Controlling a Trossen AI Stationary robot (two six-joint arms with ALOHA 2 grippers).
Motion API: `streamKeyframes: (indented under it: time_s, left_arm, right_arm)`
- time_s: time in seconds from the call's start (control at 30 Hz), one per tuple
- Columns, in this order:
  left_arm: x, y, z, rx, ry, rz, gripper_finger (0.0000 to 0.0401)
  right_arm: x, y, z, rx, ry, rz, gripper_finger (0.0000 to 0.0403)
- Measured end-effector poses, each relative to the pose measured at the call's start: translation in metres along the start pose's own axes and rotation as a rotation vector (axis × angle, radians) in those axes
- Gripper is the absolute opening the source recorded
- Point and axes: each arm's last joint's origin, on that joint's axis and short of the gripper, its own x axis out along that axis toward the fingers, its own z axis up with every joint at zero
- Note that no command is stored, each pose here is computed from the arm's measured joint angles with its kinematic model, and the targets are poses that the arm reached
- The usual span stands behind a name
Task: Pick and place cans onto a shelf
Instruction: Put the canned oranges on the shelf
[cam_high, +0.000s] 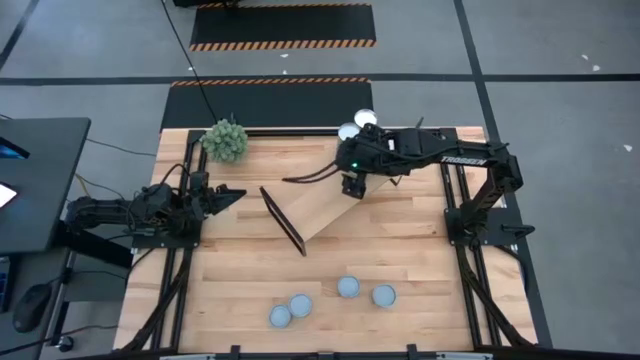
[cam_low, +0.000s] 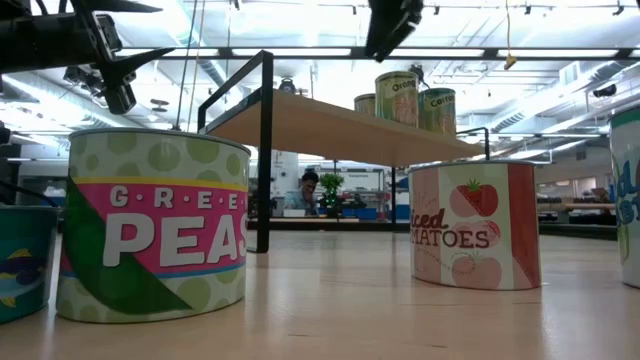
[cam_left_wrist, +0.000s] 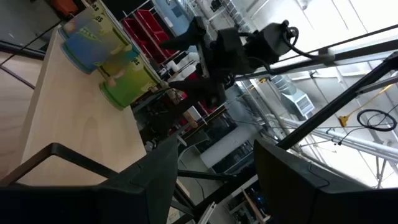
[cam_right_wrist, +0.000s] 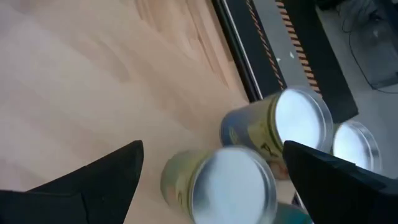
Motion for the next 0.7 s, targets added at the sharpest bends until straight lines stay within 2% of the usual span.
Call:
streamKeyframes:
  time_s: [0.37, 0.7]
  left_arm:
    - [0.000, -0.001, 0.001, -0.001, -0.008, -0.011, 0.0215]
    - [0.000, -0.001, 0.001, -0.001, -0.009, -0.011, 0.0215]
  right_arm:
    - [0.020, 0.003, -0.007, -0.107, 0.134, -0.149, 0.0391]
    - [0.026, -0.010, -0.011, -0.061, 0.198, -0.206, 0.0391]
